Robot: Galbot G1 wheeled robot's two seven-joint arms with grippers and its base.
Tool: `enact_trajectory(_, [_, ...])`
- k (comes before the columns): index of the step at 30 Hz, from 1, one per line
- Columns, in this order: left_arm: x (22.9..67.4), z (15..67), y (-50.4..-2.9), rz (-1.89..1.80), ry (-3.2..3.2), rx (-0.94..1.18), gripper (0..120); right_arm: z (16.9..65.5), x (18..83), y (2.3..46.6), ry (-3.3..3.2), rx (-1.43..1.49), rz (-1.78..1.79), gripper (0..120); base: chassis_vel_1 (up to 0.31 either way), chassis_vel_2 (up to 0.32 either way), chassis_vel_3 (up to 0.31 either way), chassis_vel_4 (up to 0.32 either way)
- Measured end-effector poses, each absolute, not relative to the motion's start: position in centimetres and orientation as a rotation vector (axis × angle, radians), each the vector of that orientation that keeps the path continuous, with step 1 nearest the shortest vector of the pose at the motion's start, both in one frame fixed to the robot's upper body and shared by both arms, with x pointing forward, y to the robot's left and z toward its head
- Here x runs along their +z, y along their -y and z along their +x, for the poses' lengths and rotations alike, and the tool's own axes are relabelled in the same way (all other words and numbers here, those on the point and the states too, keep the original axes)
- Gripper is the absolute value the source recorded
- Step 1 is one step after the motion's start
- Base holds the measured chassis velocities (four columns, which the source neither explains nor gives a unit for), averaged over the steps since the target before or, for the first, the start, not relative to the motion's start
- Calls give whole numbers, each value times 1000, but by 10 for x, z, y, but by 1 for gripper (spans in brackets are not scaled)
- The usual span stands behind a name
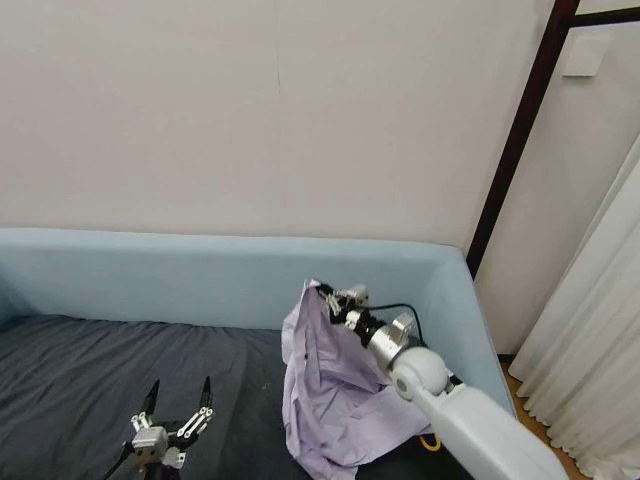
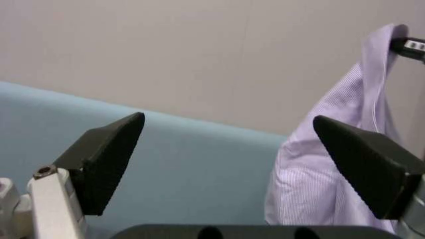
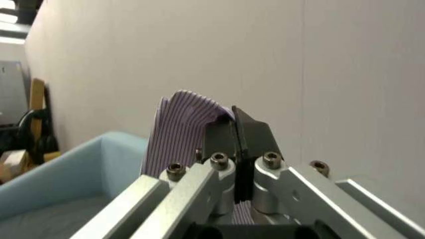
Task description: Pick up the clothes from the sofa and hang them on the clothes hanger.
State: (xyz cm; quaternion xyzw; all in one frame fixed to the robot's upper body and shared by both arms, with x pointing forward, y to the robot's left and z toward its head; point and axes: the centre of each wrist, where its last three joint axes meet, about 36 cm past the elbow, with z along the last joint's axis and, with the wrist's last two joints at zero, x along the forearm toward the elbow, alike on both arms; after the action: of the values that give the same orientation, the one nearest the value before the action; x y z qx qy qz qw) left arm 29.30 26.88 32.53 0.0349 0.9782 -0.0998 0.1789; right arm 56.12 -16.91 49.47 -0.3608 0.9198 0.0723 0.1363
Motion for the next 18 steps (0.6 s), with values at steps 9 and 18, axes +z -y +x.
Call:
enact_trajectory(9, [334, 328, -252, 376, -2615, -407, 100, 572, 579, 192, -2535, 170, -925, 0, 0, 0, 0, 0])
enact_trajectory(18, [346, 352, -260, 606, -2544, -359, 100, 573, 630, 190, -2455, 172, -881, 0, 0, 0, 0, 0])
